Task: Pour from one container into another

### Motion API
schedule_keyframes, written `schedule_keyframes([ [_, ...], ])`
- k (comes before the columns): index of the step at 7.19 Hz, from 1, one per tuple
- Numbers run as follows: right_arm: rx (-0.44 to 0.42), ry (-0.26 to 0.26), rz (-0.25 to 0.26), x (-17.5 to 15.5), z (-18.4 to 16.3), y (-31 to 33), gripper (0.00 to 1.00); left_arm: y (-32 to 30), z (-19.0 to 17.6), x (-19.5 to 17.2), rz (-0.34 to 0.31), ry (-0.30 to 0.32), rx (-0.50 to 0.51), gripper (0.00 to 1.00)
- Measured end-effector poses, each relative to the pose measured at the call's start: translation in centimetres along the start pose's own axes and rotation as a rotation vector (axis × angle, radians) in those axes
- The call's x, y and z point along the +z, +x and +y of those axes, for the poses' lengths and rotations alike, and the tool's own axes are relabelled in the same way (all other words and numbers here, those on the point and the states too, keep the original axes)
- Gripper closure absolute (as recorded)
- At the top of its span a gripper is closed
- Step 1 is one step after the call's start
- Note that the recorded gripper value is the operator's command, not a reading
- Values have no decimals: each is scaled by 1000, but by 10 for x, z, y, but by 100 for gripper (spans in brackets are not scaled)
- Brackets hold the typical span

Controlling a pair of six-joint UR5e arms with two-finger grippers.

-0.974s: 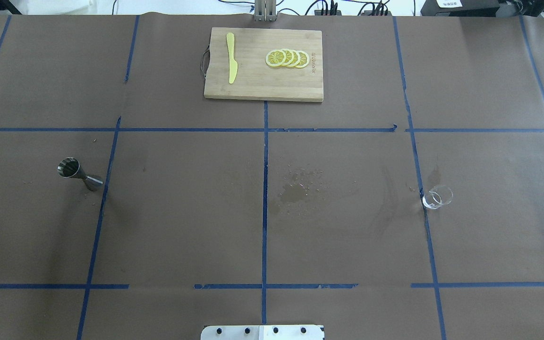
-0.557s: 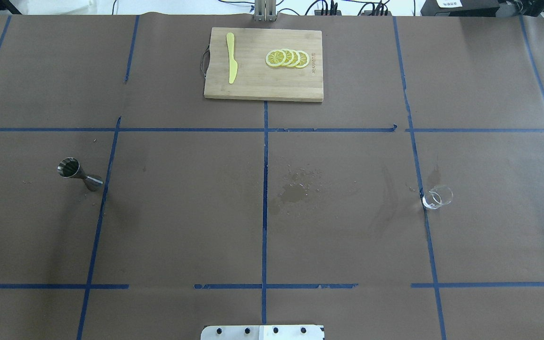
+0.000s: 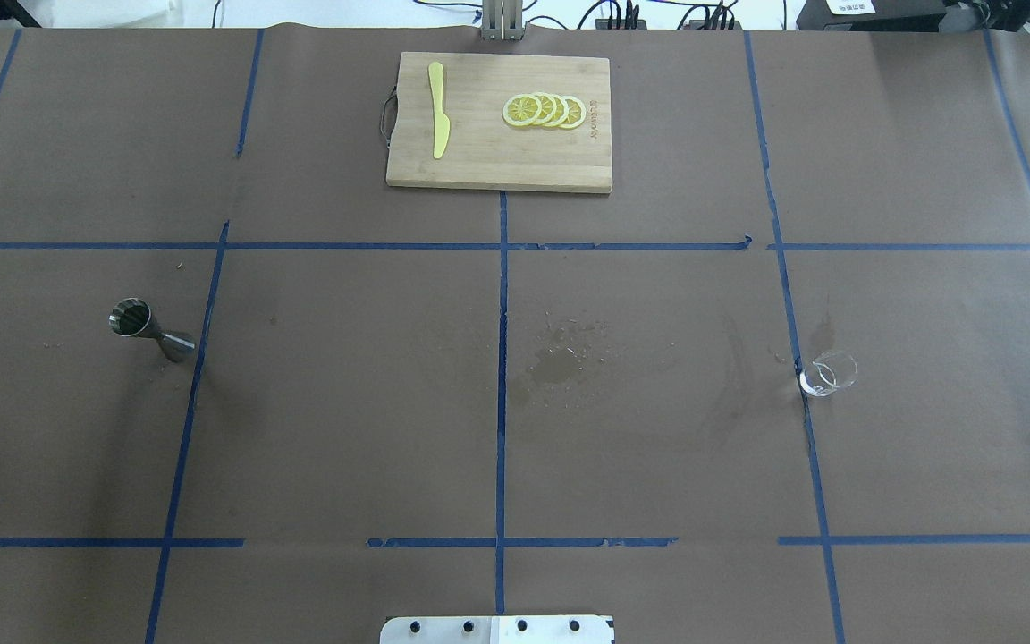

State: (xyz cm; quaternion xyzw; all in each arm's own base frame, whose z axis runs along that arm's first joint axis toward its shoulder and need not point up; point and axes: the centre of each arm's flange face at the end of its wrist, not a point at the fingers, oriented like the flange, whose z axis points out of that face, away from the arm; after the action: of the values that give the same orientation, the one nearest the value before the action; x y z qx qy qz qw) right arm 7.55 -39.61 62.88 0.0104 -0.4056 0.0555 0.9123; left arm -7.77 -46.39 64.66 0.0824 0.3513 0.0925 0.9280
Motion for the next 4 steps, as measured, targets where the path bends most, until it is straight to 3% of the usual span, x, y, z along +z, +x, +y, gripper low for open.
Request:
schedule_keyframes([
  [4,-1,1,-3,0,0,0,0,-1,0,1,0,-2,1,0],
])
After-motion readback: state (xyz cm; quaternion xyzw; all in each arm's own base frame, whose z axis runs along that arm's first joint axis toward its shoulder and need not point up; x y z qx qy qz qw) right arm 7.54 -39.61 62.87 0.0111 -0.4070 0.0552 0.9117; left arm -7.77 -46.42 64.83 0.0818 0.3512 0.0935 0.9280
